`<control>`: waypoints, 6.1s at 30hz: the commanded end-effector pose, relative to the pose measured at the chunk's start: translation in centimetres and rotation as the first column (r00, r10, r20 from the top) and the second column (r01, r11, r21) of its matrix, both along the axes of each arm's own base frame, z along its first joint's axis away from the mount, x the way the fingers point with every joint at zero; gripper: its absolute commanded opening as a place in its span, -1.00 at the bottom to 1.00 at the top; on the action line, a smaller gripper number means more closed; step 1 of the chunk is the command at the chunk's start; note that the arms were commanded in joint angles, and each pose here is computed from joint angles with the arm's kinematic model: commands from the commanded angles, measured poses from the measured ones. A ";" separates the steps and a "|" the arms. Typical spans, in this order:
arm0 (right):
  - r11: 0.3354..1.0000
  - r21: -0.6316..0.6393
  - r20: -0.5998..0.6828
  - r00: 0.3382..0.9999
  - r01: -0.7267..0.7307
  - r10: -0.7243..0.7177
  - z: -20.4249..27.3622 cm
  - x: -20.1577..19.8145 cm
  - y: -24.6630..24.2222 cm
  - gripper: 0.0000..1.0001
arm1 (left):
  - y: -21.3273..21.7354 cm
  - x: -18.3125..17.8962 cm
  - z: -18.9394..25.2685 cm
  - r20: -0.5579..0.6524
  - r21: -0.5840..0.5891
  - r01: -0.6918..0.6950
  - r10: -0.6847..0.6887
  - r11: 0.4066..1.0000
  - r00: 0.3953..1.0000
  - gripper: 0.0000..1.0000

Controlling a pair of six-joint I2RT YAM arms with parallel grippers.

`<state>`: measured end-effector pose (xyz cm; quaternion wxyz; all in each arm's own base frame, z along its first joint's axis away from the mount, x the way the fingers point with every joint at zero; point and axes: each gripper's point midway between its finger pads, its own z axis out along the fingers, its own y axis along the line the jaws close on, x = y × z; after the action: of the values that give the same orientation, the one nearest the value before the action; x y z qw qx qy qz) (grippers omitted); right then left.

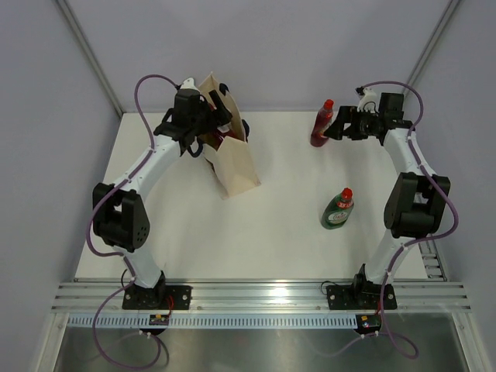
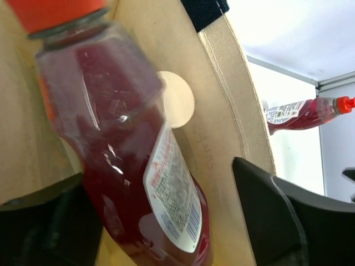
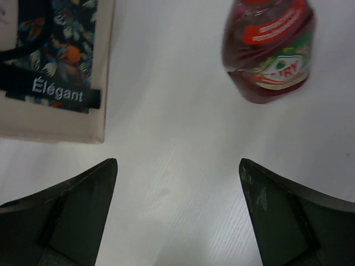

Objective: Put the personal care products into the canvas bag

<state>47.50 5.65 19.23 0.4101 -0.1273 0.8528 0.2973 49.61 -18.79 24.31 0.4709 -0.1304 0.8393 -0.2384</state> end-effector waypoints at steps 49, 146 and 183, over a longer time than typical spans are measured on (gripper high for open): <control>0.600 -0.087 0.132 0.606 0.795 -0.784 -3.5 14.6 -2.1 -0.45 | -1.6 -14.9 14.2 0.503 0.166 0.341 -0.377 0.925 0.778 0.98; 0.952 0.303 0.005 0.999 -0.040 0.040 11.3 -6.8 4.6 0.99 | -17.1 -14.6 16.3 0.554 0.480 0.419 -0.637 0.771 0.536 -1.00; 0.732 -0.144 0.173 0.711 -0.666 0.681 5.6 -16.5 13.2 0.99 | 6.2 -13.6 12.6 0.363 0.124 0.032 -0.076 0.992 0.929 0.13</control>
<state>31.74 17.06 24.32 0.3527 -0.4440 0.7224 0.3956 38.99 -16.18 37.27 0.6036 0.0169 0.7478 -0.2761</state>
